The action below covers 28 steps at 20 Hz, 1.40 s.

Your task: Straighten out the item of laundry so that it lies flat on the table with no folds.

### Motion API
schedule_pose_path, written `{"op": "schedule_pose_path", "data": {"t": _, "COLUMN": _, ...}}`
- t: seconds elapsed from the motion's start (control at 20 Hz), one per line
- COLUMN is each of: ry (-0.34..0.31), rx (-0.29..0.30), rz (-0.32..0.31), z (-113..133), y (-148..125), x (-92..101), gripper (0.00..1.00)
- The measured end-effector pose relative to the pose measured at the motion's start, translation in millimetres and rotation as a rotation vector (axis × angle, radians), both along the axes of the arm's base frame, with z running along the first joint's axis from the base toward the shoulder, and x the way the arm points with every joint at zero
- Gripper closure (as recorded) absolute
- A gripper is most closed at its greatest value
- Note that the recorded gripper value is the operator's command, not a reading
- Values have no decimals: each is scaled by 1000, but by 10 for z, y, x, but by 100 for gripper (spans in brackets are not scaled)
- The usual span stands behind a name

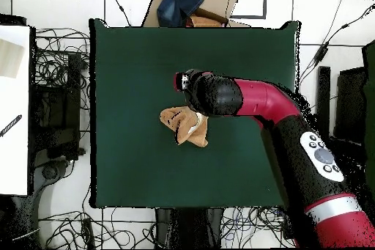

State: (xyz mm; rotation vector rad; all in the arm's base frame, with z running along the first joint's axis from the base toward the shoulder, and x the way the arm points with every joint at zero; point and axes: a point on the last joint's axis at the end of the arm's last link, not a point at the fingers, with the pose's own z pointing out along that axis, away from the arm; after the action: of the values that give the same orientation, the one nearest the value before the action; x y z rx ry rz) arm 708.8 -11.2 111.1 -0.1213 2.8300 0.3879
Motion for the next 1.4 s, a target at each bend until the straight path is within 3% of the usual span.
{"op": "schedule_pose_path", "data": {"t": 0.25, "ry": -46, "rx": -9, "rz": 1, "z": 108, "y": 39, "x": 15, "gripper": 0}}
{"op": "schedule_pose_path", "data": {"t": 0.8, "ry": -64, "rx": -39, "rz": 26, "z": 303, "y": 98, "x": -123, "gripper": 0}}
{"op": "schedule_pose_path", "data": {"t": 1.4, "ry": -41, "rx": -35, "rz": 25, "z": 352, "y": 78, "x": 190, "gripper": 0}}
